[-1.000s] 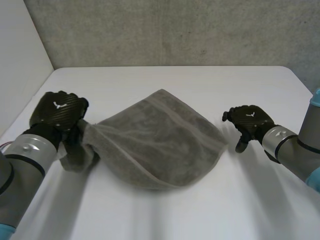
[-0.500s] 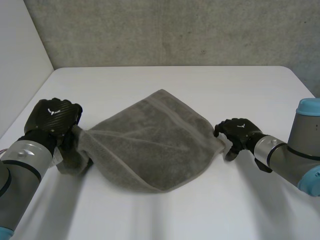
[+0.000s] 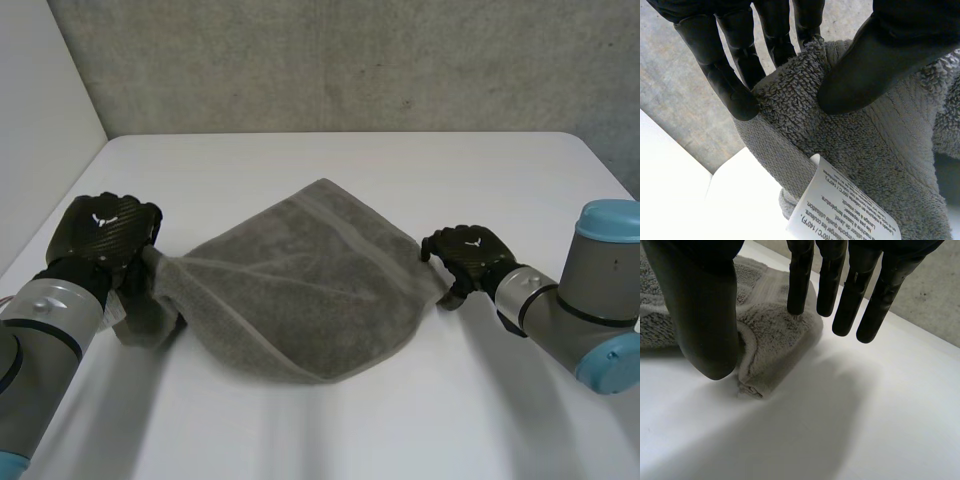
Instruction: Fold the towel.
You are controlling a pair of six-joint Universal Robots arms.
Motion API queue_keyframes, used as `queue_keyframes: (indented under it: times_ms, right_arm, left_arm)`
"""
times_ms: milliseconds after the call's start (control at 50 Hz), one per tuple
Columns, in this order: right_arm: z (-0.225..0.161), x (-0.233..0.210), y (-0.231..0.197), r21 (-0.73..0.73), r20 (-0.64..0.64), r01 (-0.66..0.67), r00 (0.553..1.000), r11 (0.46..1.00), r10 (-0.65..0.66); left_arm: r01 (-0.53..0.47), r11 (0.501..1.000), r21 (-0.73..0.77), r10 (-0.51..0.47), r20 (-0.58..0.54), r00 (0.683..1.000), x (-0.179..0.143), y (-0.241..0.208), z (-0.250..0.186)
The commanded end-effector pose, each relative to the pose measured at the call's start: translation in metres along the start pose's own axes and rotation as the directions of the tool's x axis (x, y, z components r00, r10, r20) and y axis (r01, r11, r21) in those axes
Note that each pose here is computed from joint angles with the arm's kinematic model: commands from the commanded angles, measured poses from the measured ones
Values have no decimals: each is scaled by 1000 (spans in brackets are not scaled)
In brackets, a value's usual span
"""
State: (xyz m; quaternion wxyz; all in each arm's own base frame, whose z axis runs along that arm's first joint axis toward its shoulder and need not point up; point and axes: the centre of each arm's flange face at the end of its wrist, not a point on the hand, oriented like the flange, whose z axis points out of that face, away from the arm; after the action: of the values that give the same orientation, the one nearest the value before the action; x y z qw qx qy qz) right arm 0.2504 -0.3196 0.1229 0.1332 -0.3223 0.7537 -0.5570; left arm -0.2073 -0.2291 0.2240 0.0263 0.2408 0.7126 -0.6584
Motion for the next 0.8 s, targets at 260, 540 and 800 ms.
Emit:
queue_keyframes:
  times_ms: [260,540,800]
  right_arm:
    - [9,0,2,25,-14,9,1000,1000,-9]
    - [-33,40,-108,340,-78,-165,976,926,202]
    - [-150,93,-243,532,-203,71,978,844,45]
  left_arm:
    - [50,999,13,-50,26,998,-7,-3,4]
    - [161,960,228,-187,97,978,-37,-62,-4]
    - [159,880,448,-256,165,953,-78,-146,-32]
